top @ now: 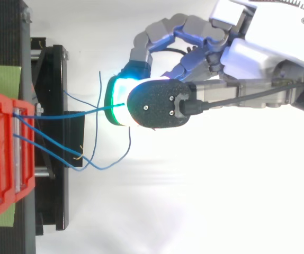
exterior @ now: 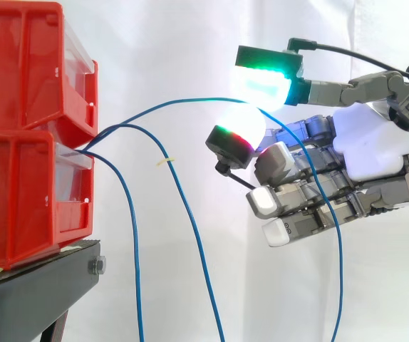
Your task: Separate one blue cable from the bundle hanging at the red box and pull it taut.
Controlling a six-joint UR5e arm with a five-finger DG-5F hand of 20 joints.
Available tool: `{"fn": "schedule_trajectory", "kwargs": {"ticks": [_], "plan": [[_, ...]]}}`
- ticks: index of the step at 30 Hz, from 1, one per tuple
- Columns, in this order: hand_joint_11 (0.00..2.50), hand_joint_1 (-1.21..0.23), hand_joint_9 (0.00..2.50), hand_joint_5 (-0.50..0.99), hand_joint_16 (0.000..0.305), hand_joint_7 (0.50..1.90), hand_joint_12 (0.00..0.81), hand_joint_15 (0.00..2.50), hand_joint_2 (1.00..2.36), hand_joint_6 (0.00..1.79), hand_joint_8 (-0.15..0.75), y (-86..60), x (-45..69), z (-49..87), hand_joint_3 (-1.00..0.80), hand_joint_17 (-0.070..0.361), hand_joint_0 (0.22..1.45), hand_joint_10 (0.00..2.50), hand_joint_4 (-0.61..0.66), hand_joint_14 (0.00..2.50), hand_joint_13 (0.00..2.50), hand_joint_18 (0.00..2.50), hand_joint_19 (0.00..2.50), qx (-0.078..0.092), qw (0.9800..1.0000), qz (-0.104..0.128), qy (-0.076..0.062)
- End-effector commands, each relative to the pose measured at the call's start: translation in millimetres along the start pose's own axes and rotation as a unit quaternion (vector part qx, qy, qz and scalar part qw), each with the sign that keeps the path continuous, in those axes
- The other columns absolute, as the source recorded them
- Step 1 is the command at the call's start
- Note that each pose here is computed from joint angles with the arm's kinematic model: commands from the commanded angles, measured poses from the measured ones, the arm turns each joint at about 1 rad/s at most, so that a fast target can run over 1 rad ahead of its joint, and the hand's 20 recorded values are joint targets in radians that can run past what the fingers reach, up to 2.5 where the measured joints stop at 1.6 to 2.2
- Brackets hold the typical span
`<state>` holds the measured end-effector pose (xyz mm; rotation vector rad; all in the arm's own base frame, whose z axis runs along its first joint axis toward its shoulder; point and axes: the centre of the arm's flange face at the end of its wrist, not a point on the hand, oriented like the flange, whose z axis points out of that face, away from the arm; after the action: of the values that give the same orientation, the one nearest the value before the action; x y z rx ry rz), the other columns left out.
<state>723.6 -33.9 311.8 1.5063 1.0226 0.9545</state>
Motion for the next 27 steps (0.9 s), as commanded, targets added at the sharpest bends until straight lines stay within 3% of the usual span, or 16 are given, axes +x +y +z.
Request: {"fn": "schedule_trajectory", "kwargs": {"ticks": [1,4,13,14,15,17,18,19,22,23,25,27], "plan": [[1.28,-0.74,0.93,-0.17,0.041,1.03,0.319,0.77,1.01,0.98,0.284,-0.5,0.8,-0.2,-0.3,0.093,0.69,0.22,-0.06,0.02,0.91,0.63,0.5,0.002,1.0,0.004,0.004],[1.2,-0.73,0.83,-0.17,0.041,1.03,0.315,0.87,1.01,0.98,0.286,-1.4,-0.4,-1.0,-0.3,0.093,0.69,0.43,-0.07,0.02,0.96,0.65,0.53,0.007,1.0,0.002,0.005],[1.14,-0.72,0.76,-0.18,0.041,1.01,0.278,1.45,1.01,0.99,0.286,-3.2,0.4,-2.4,-0.3,0.093,0.7,0.64,-0.07,0.0,1.2,0.77,0.64,0.018,0.9996,0.008,0.018],[1.11,-0.72,0.73,-0.18,0.04,1.01,0.282,1.55,1.01,0.99,0.293,-3.4,0.5,-2.6,-0.3,0.09,0.7,0.78,-0.07,0.0,1.21,0.79,0.65,0.019,0.9996,0.008,0.019],[1.08,-0.73,0.72,-0.18,0.039,1.01,0.278,1.47,1.01,0.98,0.292,-3.5,1.7,-2.9,-0.3,0.089,0.7,0.89,-0.07,0.25,1.15,0.8,0.69,0.019,0.9996,0.009,0.02],[0.93,-0.73,0.64,-0.18,0.035,1.0,0.281,1.34,1.01,0.99,0.283,-3.3,2.0,-2.6,-0.3,0.079,0.7,1.46,-0.07,1.0,1.02,0.9,0.96,0.018,0.9996,0.01,0.021],[0.95,-0.73,0.63,-0.18,0.035,1.0,0.277,1.25,1.01,0.99,0.276,-3.2,1.0,-2.3,-0.3,0.079,0.71,1.51,-0.07,1.22,0.98,0.91,1.0,0.018,0.9996,0.01,0.021],[0.9,-0.73,0.59,-0.18,0.034,0.99,0.279,1.22,1.01,0.99,0.277,-3.2,2.1,-2.5,-0.31,0.076,0.71,1.77,-0.07,1.46,0.93,0.93,1.09,0.017,0.9996,0.009,0.022],[0.8,-0.73,0.54,-0.18,0.033,0.97,0.289,1.14,1.01,0.99,0.282,-2.7,1.2,-1.8,-0.31,0.074,0.71,2.21,-0.06,2.01,0.82,1.02,1.27,0.015,0.9996,0.011,0.02],[0.79,-0.73,0.53,-0.18,0.032,0.98,0.285,1.14,1.01,0.99,0.279,-2.8,2.3,-2.1,-0.31,0.072,0.71,2.28,-0.06,2.09,0.81,1.03,1.28,0.015,0.9996,0.01,0.021],[0.74,-0.73,0.51,-0.18,0.028,0.97,0.296,1.1,1.01,0.99,0.282,-2.8,1.1,-1.9,-0.31,0.063,0.71,2.49,-0.06,2.46,0.75,1.12,1.52,0.016,0.9996,0.011,0.02],[0.74,-0.73,0.5,-0.18,0.025,0.98,0.299,1.14,1.01,0.99,0.285,-2.9,0.7,-2.0,-0.3,0.056,0.72,2.5,-0.05,2.5,0.72,1.19,1.7,0.016,0.9996,0.011,0.019]]}}
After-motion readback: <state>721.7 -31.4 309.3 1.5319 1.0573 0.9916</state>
